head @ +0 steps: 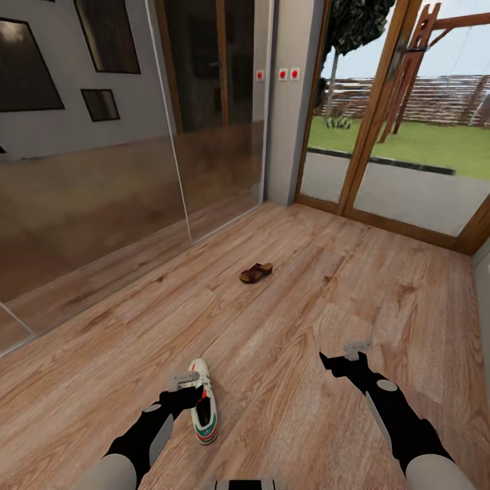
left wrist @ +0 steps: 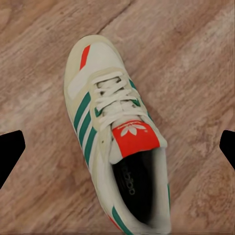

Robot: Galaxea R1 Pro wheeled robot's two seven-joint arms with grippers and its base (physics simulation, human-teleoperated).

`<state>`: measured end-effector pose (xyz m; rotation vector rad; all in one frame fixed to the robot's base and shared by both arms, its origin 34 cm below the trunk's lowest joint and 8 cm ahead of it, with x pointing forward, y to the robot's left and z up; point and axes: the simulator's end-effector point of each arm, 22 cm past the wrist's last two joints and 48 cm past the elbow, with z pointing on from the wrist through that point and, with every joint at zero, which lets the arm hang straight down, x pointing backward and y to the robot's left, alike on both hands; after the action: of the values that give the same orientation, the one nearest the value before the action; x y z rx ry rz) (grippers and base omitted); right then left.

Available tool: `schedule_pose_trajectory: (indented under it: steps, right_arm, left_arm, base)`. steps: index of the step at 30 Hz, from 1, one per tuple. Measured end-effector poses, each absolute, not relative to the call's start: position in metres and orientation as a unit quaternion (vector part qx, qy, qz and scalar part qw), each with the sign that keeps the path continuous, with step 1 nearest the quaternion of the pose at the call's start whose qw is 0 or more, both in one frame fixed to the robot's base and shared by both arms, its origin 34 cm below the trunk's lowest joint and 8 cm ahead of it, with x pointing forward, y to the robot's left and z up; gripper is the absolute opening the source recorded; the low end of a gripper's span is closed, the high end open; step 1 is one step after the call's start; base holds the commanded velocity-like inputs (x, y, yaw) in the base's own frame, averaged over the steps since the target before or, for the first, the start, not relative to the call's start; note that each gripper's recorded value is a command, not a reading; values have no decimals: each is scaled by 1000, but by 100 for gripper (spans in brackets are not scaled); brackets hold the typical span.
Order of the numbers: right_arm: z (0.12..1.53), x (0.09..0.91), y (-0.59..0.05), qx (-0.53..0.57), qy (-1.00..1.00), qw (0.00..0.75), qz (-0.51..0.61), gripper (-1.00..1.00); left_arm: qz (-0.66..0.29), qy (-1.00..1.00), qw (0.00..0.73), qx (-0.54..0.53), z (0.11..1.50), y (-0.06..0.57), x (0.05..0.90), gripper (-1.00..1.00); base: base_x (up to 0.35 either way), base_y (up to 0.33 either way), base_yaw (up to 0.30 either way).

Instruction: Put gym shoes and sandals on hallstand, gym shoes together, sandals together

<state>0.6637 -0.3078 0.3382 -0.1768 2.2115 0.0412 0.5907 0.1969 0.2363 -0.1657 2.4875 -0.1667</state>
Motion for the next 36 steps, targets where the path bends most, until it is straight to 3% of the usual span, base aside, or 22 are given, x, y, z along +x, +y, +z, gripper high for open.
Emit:
schedule_pose_trajectory:
  steps: [19,26,36]
  right_arm:
    - [275,642,-308,-70,915,397,20,100]
    - [272,641,-307,-70,916,395,21,100]
    - [272,641,-307,-71,916,394,21,100]
  left_arm:
    - [-75,956,275,-75,185,168,558,100]
    - [-63,926,358,-97,204,164,580,100]
    - [-56,917,380,-112,207,168,580,100]
  base:
    - [0,0,0]
    - [0,0,0]
    - [0,0,0]
